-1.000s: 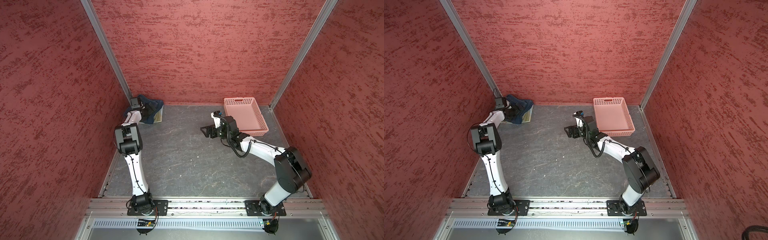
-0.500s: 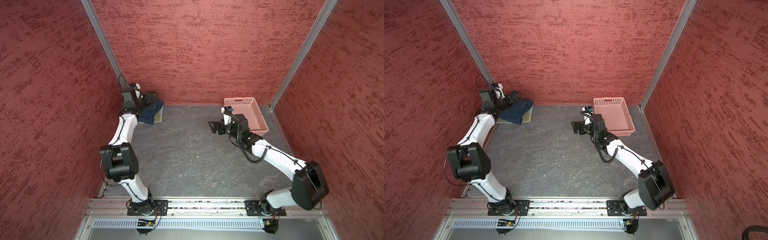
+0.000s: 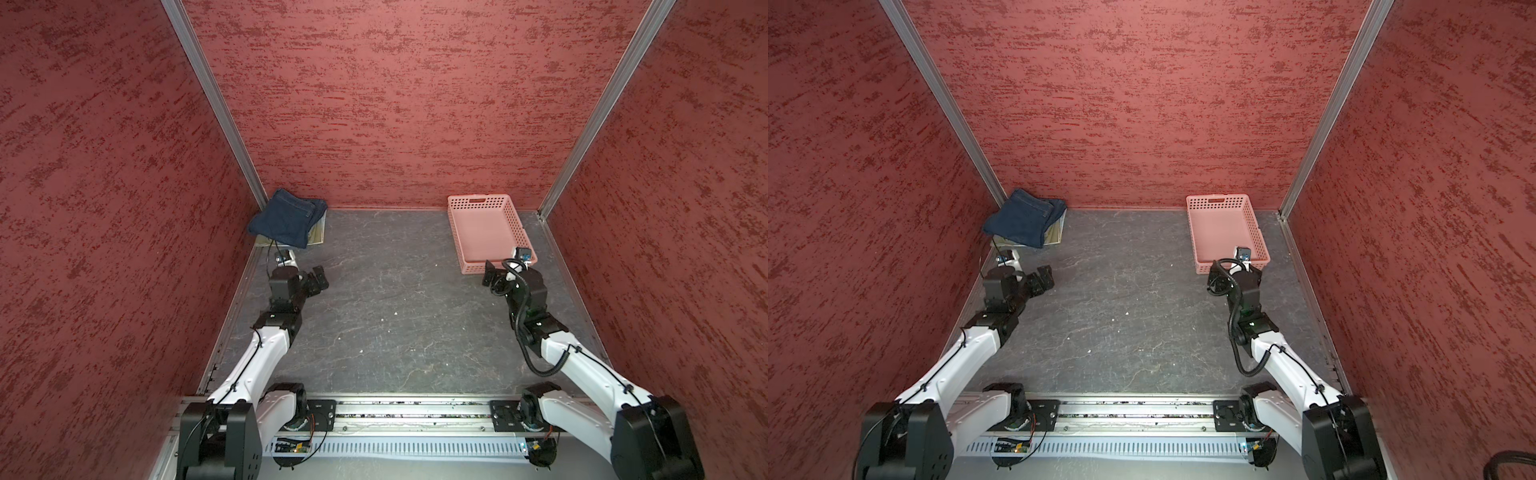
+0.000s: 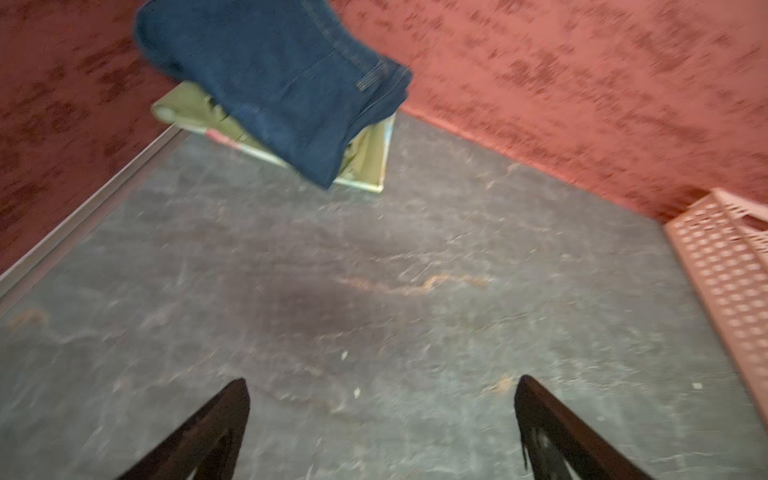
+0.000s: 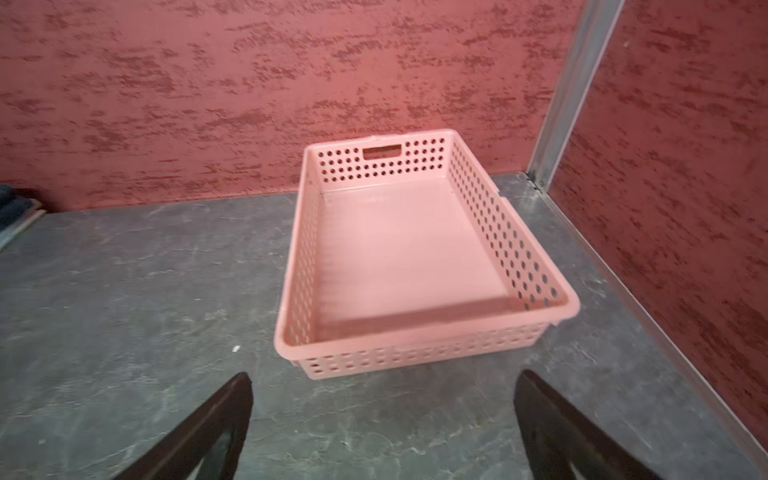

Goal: Fold and stack the skirts

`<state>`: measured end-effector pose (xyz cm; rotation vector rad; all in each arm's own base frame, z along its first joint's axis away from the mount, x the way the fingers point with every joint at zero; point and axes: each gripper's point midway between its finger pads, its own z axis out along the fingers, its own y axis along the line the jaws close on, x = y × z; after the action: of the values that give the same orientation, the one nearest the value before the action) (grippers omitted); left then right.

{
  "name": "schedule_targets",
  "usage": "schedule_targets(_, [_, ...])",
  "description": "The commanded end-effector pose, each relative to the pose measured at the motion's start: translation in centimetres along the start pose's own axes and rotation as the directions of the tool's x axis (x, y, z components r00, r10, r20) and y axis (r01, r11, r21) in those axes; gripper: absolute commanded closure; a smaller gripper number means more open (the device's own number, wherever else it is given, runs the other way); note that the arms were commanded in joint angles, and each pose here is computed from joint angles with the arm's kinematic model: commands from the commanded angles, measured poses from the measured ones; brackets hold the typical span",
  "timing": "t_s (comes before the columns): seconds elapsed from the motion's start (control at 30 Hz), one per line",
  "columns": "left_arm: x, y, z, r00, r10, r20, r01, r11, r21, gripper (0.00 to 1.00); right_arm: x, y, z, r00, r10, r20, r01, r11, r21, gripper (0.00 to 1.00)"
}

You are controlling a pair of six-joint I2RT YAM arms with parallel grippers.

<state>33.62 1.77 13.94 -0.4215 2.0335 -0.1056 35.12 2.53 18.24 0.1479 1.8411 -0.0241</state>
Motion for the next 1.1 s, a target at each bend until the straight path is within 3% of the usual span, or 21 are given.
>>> schedule_targets(0.0, [-2.6,0.9,0.7,0.987,0.045,0.153,-0.037,0.998,-0.059,0.0,-0.6,-2.4,0.3,0.995,0.011,0.098,-0.02,0.996,0.089,0.01])
schedule_targets(0.23, [-1.8,2.1,4.0,0.982,-0.006,0.19,0.007,1.0,-0.004,0.0,0.5,-4.5,0.5,0.975,0.019,0.221,-0.038,0.996,0.083,0.01])
schedule_targets(0.33, [-2.6,1.4,4.4,0.97,0.075,0.23,-0.081,0.997,0.014,0.0,0.9,-5.2,1.5,0.971,0.021,0.237,-0.042,0.996,0.085,0.01])
schedule_targets(0.47, [-2.2,0.9,4.7,0.947,0.113,0.301,-0.133,0.99,0.044,0.0,0.9,-5.6,2.7,0.974,-0.002,0.228,-0.02,0.995,0.094,0.01])
schedule_targets(0.57, [-0.7,-1.1,6.3,0.933,0.211,0.291,-0.238,0.97,0.058,0.0,1.9,-6.1,3.3,0.972,0.015,0.236,-0.035,0.996,0.083,0.01])
schedule_targets(0.6, [-0.3,-1.0,6.8,0.952,0.213,0.22,-0.228,0.972,0.048,0.0,2.7,-6.0,3.6,0.974,0.014,0.226,-0.032,0.997,0.076,0.01])
schedule_targets(0.8, [-0.7,-1.0,6.8,0.947,0.2,0.25,-0.223,0.972,0.068,0.0,3.2,-6.4,5.3,0.986,0.034,0.165,-0.046,0.997,0.068,0.01])
schedule_targets(1.07, [-0.6,-1.0,6.8,0.949,0.202,0.244,-0.224,0.973,0.062,0.0,3.1,-6.1,5.2,0.984,0.024,0.175,-0.033,0.998,0.05,0.01])
